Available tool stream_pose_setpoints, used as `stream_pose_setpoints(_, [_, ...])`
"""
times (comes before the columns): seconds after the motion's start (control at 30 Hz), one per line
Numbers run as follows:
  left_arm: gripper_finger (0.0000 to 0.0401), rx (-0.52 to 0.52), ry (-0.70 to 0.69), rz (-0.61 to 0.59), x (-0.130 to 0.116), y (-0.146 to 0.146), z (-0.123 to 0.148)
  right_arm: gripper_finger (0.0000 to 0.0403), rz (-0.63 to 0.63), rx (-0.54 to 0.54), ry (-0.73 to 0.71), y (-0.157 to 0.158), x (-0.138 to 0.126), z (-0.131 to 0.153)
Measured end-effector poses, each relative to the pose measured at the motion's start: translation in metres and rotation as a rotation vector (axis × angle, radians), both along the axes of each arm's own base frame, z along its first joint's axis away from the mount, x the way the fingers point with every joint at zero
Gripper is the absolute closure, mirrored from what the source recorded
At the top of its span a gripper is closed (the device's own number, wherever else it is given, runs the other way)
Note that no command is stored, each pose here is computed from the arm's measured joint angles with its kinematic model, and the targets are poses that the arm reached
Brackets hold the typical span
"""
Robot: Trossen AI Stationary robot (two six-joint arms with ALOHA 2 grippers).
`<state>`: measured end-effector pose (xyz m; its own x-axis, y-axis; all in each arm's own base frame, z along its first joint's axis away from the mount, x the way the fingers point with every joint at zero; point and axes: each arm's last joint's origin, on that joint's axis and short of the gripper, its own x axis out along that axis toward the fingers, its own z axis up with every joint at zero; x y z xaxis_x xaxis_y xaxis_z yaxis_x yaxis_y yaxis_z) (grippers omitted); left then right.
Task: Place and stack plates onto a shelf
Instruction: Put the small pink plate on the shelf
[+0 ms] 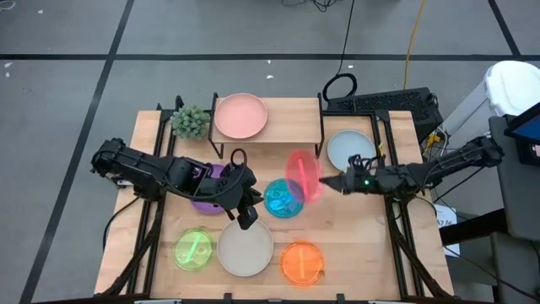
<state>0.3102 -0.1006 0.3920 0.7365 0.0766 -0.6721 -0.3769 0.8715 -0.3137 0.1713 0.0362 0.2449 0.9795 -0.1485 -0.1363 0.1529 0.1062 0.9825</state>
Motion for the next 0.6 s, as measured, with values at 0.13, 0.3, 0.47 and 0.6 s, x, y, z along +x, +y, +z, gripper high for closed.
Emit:
stream_pose_setpoints(0.13, [0.0325,-0.002,-0.001,0.002,0.0,0.0,0.0,0.0403,-0.069,0.002,-0.036,-0.012,0.003,0.004])
stream_pose_setpoints(0.3, [0.0325,-0.003,-0.003,0.002,0.0,0.0,0.0,0.0403,-0.15,0.015,-0.066,-0.026,0.004,0.006])
stream_pose_setpoints(0.47, [0.0325,-0.003,-0.003,0.001,0.0,0.0,0.0,0.0403,-0.22,0.0,-0.095,-0.039,0.005,0.014])
stream_pose_setpoints(0.6, [0.0325,-0.002,-0.003,0.001,0.0,0.0,0.0,0.0403,-0.231,-0.053,-0.055,-0.051,0.008,0.036])
